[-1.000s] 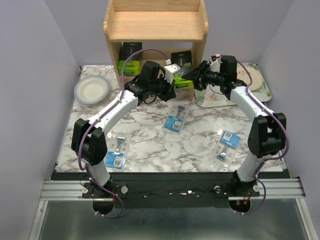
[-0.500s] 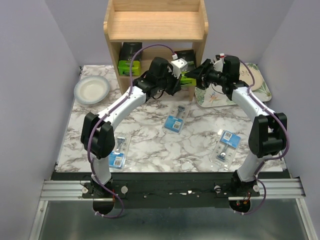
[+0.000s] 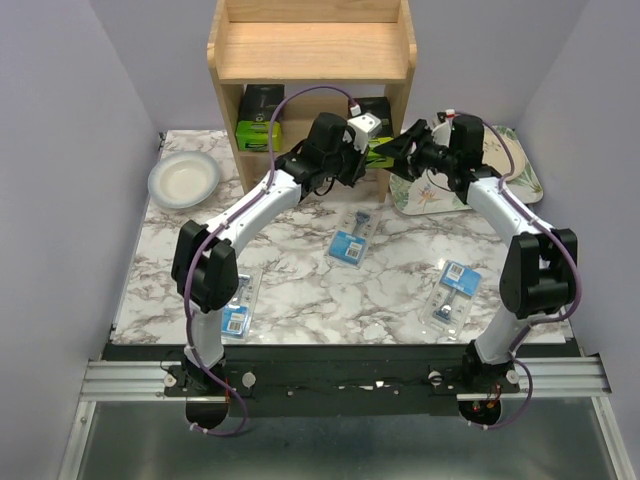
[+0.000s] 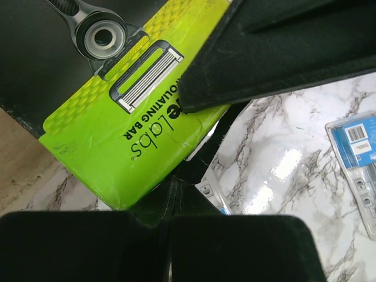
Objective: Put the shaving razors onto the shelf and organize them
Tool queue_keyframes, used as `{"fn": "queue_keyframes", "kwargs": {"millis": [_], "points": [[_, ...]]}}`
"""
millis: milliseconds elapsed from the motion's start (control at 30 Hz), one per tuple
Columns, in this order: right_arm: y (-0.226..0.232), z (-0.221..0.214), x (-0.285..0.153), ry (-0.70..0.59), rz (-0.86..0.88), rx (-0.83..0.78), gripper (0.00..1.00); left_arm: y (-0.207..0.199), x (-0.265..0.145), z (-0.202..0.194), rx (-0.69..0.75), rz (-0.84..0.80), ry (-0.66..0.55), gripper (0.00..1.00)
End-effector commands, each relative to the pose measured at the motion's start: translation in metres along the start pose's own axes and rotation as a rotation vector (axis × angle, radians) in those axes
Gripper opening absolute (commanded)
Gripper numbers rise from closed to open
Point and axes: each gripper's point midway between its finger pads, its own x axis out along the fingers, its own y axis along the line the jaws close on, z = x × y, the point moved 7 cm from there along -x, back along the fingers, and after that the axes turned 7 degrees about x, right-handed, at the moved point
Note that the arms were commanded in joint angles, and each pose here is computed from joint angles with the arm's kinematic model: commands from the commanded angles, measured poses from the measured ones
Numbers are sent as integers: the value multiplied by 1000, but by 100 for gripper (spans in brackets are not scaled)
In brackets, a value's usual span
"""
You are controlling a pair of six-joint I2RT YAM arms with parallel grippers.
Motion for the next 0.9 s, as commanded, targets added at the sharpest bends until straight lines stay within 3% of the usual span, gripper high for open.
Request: {"fn": "queue_keyframes", "kwargs": {"millis": [0,400,867], "points": [[12,-11,-15,49,57,-31,72,18,8,28,32,126,-103,0],[27,-17,-43,31,85,-85,73,16,12,46,32,146,-157,0],[-38,-19,-74,-54,-92,21,72,20,34,47,39,143,-169,0]]}}
